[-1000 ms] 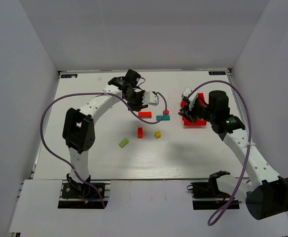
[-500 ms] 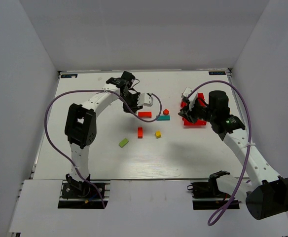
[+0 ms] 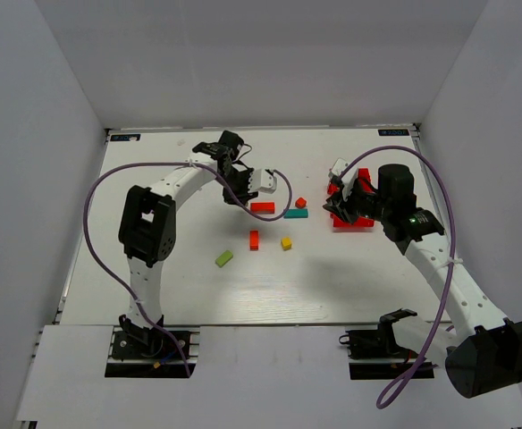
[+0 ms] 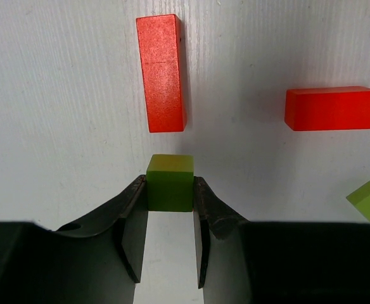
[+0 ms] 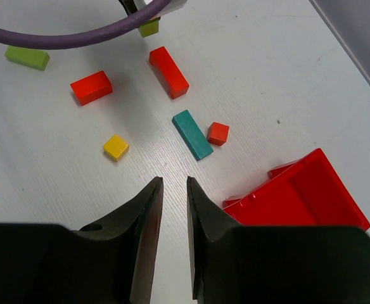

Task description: Build the wood block tower

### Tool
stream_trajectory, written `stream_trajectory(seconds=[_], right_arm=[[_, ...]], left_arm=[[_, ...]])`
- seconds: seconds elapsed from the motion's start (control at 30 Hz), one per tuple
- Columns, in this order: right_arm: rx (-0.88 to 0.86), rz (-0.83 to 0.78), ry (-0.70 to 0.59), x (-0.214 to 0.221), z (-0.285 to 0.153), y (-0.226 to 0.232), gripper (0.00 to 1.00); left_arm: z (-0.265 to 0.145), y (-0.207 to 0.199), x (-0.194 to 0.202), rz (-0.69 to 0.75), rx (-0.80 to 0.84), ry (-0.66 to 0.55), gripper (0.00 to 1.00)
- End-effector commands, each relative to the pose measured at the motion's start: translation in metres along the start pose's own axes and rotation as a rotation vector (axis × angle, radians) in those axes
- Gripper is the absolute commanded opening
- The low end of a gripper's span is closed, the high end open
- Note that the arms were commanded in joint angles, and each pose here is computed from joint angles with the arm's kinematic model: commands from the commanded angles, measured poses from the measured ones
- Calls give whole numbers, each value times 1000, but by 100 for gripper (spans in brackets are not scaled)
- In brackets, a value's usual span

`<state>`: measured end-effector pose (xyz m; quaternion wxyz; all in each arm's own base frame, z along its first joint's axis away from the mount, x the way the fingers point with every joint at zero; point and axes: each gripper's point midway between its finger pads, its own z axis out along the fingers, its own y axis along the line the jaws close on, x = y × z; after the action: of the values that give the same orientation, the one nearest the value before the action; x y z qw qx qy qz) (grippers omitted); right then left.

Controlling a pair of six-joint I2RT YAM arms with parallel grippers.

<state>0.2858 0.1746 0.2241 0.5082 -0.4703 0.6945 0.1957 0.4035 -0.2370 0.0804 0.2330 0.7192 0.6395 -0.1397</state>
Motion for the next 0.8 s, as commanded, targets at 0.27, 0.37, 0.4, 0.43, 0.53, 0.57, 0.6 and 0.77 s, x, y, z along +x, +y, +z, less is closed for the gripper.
stream_trajectory(seconds=[0.27, 0.37, 0.4, 0.43, 0.53, 0.57, 0.6, 0.77], right_arm=[[-14, -6, 0, 2, 2, 3, 29], [-16, -5, 4, 3, 3, 3, 29], [-15, -5, 3, 3, 3, 3, 29], [-18, -1, 7, 4, 4, 3, 29], [-15, -1, 7, 4, 3, 2, 29], [-17, -2, 6, 4, 4, 3, 29], [-17, -5, 3, 3, 3, 3, 29], [-15, -2, 5, 4, 3, 3, 29]], left_arm=[[13, -4, 3, 8, 24, -30, 5], [16, -5, 5, 4, 31, -27, 5], [16, -5, 5, 4, 31, -27, 6], [20, -6, 8, 0, 39, -24, 6], [20, -3, 8, 4, 27, -19, 6], [20, -3, 8, -5, 27, -19, 7], [23, -4, 10, -9, 34, -16, 7], [25, 0, 11, -5, 24, -10, 8]])
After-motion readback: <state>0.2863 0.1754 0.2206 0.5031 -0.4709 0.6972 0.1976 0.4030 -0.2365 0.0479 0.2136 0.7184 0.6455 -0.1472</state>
